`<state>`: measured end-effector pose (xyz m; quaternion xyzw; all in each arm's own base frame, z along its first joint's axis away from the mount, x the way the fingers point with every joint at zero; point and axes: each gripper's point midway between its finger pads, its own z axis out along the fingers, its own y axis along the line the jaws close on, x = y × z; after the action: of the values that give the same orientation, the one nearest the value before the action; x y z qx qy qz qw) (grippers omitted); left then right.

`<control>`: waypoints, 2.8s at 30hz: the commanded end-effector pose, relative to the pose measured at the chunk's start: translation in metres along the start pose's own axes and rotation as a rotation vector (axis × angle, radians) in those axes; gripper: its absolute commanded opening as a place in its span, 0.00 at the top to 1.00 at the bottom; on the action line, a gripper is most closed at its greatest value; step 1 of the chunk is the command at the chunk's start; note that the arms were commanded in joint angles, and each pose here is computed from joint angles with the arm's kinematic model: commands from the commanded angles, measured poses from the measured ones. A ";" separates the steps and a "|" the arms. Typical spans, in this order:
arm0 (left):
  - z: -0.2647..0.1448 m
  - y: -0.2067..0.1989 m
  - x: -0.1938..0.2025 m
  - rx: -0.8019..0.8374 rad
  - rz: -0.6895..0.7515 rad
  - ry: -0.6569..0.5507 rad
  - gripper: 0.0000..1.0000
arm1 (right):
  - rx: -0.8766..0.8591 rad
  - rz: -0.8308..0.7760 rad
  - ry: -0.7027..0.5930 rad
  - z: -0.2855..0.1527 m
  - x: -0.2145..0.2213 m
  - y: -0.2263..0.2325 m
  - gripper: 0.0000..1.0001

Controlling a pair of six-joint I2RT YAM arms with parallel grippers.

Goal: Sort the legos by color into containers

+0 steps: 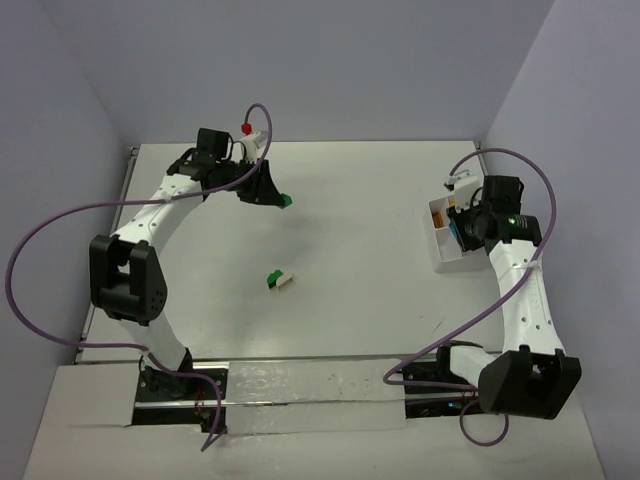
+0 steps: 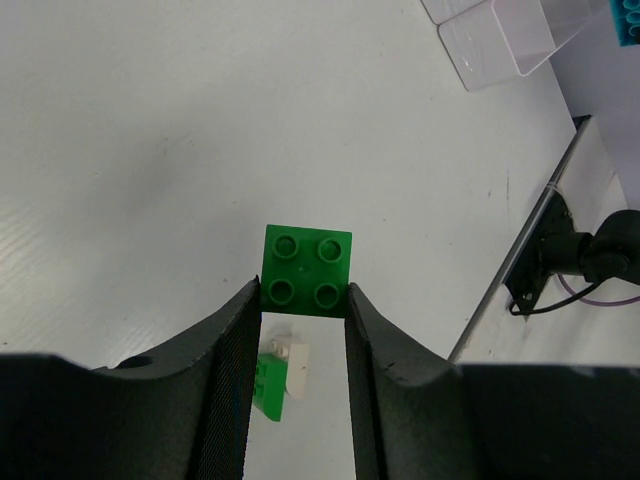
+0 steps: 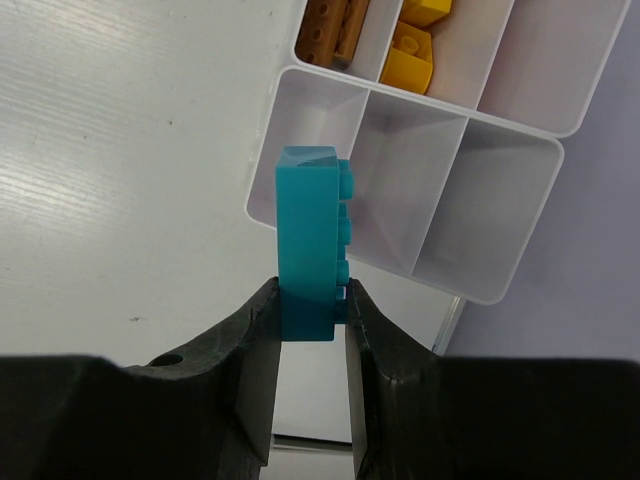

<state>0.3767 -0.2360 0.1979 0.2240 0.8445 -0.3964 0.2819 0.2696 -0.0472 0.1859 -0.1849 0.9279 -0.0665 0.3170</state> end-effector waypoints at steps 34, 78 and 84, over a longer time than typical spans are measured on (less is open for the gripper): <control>0.010 -0.019 -0.042 -0.015 0.148 -0.062 1.00 | 0.111 0.105 0.136 0.020 0.005 -0.102 0.98; 0.003 -0.117 0.007 0.557 0.071 0.075 1.00 | -0.448 -0.149 -0.262 -0.040 -0.128 0.085 0.35; 0.005 -0.130 0.039 0.654 -0.002 0.198 1.00 | -0.497 -0.431 -0.392 -0.050 -0.143 0.148 0.36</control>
<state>0.2991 -0.3064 0.2380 0.3253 0.7252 -0.5825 0.1704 0.3019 0.1238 0.2536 -0.4070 0.8250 0.1476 0.3634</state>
